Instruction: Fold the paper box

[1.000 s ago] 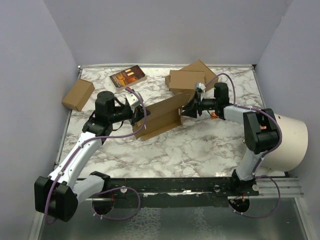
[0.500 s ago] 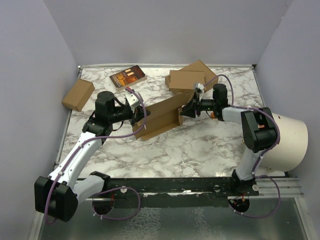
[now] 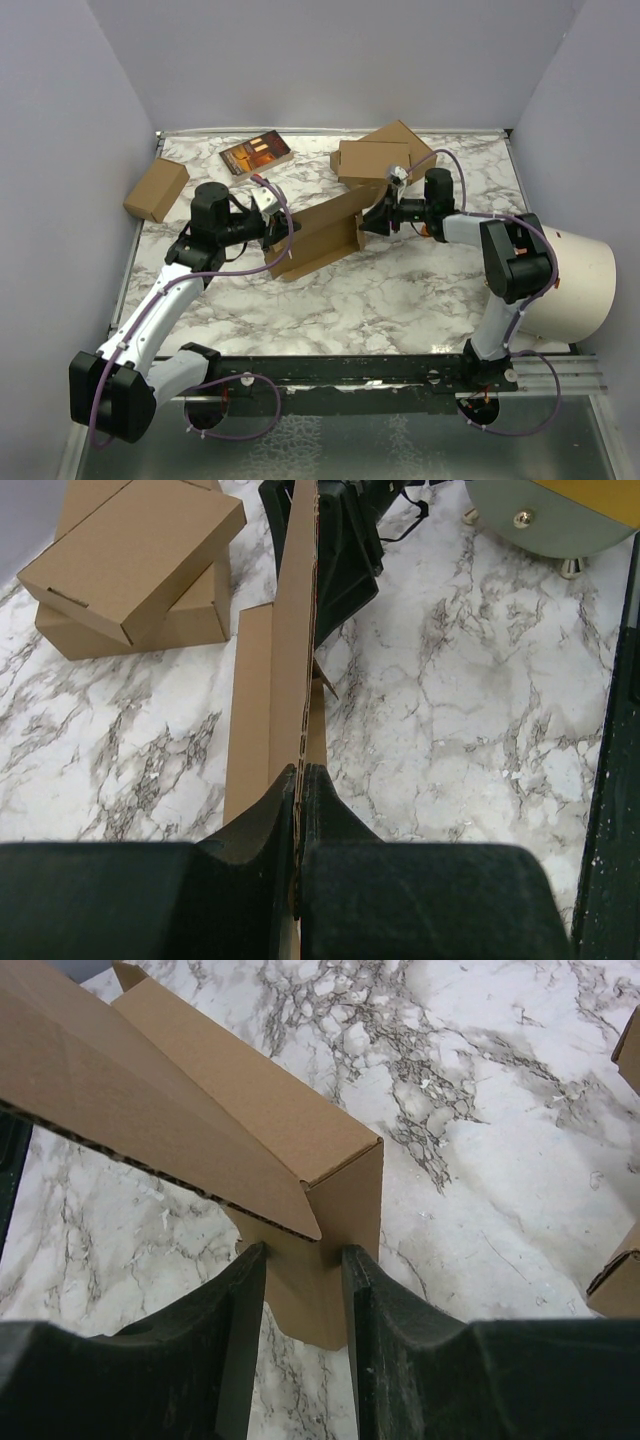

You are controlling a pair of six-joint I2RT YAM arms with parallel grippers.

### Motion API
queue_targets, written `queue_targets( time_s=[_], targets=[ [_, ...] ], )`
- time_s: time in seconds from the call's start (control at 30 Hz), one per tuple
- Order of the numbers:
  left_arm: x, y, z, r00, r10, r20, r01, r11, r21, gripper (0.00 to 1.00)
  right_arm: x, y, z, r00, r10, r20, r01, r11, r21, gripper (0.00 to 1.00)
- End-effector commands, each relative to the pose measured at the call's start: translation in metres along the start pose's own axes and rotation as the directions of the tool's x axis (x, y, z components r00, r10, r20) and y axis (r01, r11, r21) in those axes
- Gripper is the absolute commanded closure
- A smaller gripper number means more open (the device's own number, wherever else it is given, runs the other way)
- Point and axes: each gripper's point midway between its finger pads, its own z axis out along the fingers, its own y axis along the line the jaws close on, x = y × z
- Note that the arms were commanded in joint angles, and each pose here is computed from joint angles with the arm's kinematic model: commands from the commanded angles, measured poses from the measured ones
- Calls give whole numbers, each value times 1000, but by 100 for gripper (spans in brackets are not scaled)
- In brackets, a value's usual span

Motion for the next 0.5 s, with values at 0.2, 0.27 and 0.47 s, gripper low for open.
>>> queue_targets(
  time_s=[0.2,0.27,0.47],
  targets=[
    [23,-13,4,995,-83,-59,87,995,58,100,4,-6,18,999,-2,40,0,999,55,60],
    [22,-13,4,995,-84,-59,87,994,60,100,5,-9,19,999,11,45,-14,998,64,60],
    [24,-11,4,993,-98,-63,102,993,54,100,12,-13,23,998,48,39,-50,997,60,62]
  ],
)
